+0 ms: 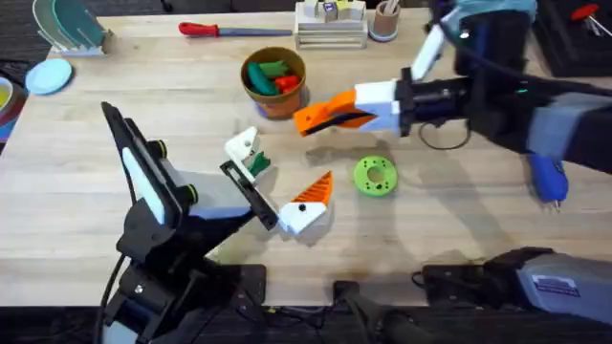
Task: Pick up the gripper from the table and insert it into the empty holder that is missing its gripper. Then pick up a screw, insert it into the mounting hole, and use the screwdriver to tighten it. Finally, clean up the table by picking up the vegetable and placing it into the bucket.
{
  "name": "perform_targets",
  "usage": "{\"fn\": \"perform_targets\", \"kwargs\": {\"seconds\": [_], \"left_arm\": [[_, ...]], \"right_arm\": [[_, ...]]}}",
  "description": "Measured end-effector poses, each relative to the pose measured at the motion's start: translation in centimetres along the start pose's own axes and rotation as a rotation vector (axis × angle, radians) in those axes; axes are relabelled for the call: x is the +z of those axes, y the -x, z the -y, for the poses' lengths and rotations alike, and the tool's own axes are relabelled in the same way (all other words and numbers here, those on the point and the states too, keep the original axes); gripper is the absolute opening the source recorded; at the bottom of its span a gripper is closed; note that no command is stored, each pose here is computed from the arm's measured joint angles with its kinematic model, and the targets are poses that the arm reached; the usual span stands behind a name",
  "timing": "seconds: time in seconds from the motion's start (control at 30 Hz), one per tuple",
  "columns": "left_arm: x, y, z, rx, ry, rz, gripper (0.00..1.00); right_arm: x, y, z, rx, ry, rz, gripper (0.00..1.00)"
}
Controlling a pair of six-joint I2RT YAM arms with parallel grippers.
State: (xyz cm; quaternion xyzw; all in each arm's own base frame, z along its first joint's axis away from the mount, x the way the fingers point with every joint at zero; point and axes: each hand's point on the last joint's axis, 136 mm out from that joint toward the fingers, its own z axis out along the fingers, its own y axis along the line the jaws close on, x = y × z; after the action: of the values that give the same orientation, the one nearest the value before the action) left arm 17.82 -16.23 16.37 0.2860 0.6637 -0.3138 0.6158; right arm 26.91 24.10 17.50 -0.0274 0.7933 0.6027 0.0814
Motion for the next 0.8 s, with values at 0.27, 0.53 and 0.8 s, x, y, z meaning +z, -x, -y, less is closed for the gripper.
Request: {"fn": "perform_targets", "kwargs": {"seconds": [0.27,0.53,0.8], "left_arm": [[-0.1,0.0,1.4,0.0,-0.08,-0.003,0.991],[-0.1,-0.1,1.8,0.0,-0.103,-0.004,0.991],[-0.1,-0.1,1.8,0.0,-0.102,-0.004,0.991]], "right_arm": [[3.2,-1.8,0.1,0.113,0.075,-0.142,0.009],[4.0,-2.5,-0.7,0.116,0.103,-0.18,0.009],[4.1,-2.7,-1.4,0.108,0.125,-0.196,0.009]]}}
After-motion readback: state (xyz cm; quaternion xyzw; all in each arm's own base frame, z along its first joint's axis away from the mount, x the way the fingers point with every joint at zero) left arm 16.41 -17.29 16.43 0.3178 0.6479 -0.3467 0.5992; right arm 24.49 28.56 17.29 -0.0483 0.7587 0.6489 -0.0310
